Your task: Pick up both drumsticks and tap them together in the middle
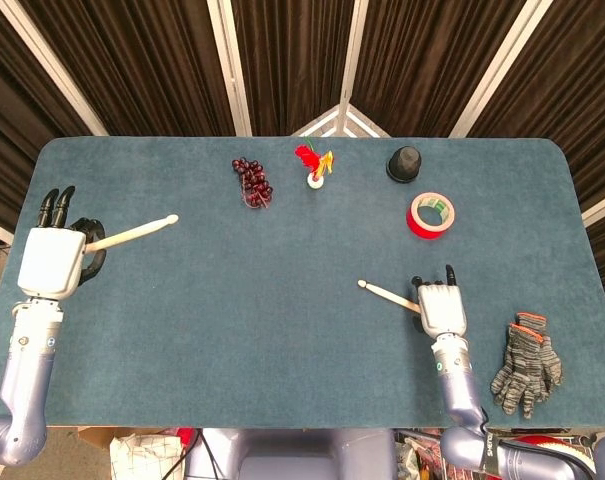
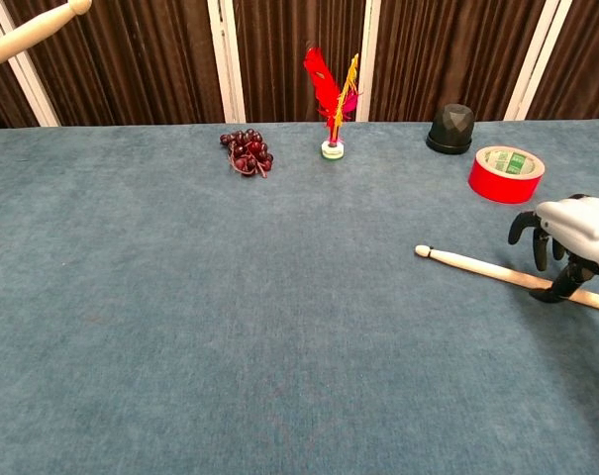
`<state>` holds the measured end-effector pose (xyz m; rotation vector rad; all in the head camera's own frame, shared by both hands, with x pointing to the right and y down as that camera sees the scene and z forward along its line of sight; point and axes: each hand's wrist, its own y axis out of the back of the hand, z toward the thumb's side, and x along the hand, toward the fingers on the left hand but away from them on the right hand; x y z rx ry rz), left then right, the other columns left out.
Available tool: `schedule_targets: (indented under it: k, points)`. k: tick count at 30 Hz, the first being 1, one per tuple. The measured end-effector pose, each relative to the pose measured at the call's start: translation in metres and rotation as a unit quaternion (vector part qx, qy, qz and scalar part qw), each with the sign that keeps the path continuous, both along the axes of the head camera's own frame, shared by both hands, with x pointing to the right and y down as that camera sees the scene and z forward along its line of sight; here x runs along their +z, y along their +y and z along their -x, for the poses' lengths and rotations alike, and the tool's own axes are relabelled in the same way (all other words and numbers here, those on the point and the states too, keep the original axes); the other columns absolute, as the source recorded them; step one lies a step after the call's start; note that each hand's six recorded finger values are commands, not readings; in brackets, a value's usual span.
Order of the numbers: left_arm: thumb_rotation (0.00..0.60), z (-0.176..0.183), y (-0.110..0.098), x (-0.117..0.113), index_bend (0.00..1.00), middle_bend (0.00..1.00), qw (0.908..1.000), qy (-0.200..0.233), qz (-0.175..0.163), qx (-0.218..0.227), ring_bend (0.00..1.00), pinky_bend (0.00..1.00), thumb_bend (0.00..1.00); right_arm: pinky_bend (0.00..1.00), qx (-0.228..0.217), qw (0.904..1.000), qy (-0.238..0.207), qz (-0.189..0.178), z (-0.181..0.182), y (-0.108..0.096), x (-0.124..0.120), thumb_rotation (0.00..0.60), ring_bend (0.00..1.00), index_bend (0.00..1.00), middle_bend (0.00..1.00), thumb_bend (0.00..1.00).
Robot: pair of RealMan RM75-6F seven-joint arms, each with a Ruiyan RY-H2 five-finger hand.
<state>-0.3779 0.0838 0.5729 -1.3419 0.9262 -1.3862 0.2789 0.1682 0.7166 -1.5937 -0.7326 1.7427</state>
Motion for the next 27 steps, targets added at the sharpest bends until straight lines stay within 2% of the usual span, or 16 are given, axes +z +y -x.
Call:
schedule_targets:
  k: [3,10,19,27]
  points:
    - [0.6,0.0005,-0.0006,-0.0005,0.58,0.55,1.0,0.001,-0.001,-0.002,0.04,0.0,0.52,0.0,0.001,1.0,0.001,-0.002,0.0008,-0.0015,-0.0007,0.6,0.39,0.26,0.47,0.24]
    - [0.6,0.0015,0.0003,0.0014,0.58,0.55,1.0,0.0,0.001,-0.002,0.04,0.0,0.52,0.0,0.006,1.0,-0.003,-0.004,0.0017,-0.0028,-0.0018,0.6,0.4,0.45,0.47,0.24]
    - [0.6,0.0023,0.0003,0.0021,0.58,0.55,1.0,-0.003,0.002,-0.002,0.04,0.0,0.52,0.01,0.011,0.9999,-0.001,-0.005,0.0015,-0.0032,0.0027,0.6,0.42,0.48,0.5,0.25]
    - [0.6,0.0037,-0.0001,0.0031,0.58,0.55,1.0,-0.004,0.003,-0.004,0.04,0.0,0.52,0.02,0.012,0.9999,-0.001,-0.006,0.0033,-0.004,0.0062,0.6,0.44,0.52,0.54,0.32]
